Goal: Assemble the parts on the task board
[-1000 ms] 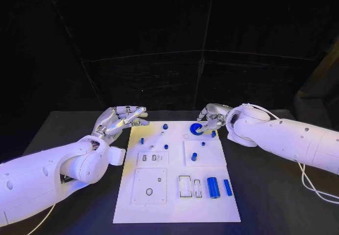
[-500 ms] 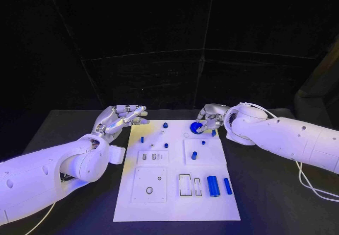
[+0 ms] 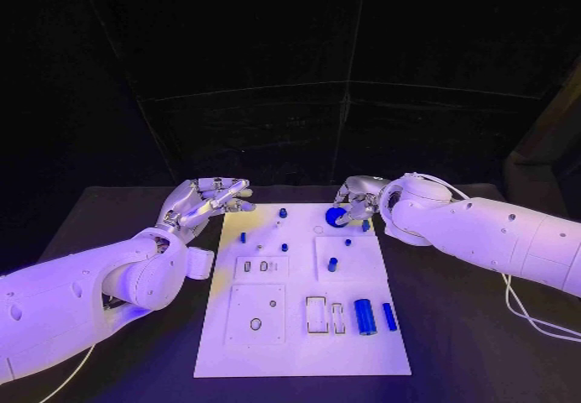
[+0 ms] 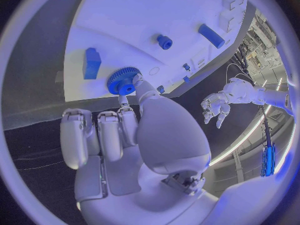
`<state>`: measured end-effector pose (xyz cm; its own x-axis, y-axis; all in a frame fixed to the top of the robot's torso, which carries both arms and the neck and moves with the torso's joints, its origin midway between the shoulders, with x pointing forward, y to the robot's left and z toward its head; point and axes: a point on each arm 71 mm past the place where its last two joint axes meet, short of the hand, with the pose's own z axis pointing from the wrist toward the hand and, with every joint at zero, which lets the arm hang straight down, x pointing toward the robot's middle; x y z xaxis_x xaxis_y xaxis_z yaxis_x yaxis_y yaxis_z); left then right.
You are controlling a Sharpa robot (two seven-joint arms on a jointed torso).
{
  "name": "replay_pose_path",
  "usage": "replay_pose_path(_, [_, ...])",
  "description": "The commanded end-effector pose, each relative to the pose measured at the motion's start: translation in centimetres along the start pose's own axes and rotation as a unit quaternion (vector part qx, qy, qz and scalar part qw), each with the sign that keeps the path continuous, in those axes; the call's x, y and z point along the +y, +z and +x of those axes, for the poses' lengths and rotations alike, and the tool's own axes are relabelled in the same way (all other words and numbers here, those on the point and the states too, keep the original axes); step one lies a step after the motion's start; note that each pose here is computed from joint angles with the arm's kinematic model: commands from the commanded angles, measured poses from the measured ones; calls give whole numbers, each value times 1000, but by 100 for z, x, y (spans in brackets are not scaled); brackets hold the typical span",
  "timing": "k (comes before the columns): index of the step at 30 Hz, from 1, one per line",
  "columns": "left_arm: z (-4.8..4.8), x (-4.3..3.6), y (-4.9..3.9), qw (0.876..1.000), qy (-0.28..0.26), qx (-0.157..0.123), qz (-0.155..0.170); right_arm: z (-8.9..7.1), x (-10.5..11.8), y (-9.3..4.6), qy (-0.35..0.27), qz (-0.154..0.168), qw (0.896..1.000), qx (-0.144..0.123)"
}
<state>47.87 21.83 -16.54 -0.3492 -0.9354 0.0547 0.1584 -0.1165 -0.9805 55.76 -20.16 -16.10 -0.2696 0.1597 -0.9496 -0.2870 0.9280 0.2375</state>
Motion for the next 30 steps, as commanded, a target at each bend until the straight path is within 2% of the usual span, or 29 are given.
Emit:
replay_pose_path(1, [10,-12,5,1000,-2,8,3,0,-10,1,-17,4,1000,8])
replay_pose_path(15, [3,-7,5,1000,-3,10,0,4,37,11,-28,-4,1000,5])
replay_pose_path(21, [4,-6,6,1000,-4,11,-1,-40,105,6,-53,-17,998,-33])
replay_pose_path(24, [3,-5,6,1000,-4,11,-1,-69,181,-11,-59,-35,996,-61])
replay_pose_path(30, [2,-4,6,1000,-4,11,-2,-79,334,-64,-52,-62,993,-81])
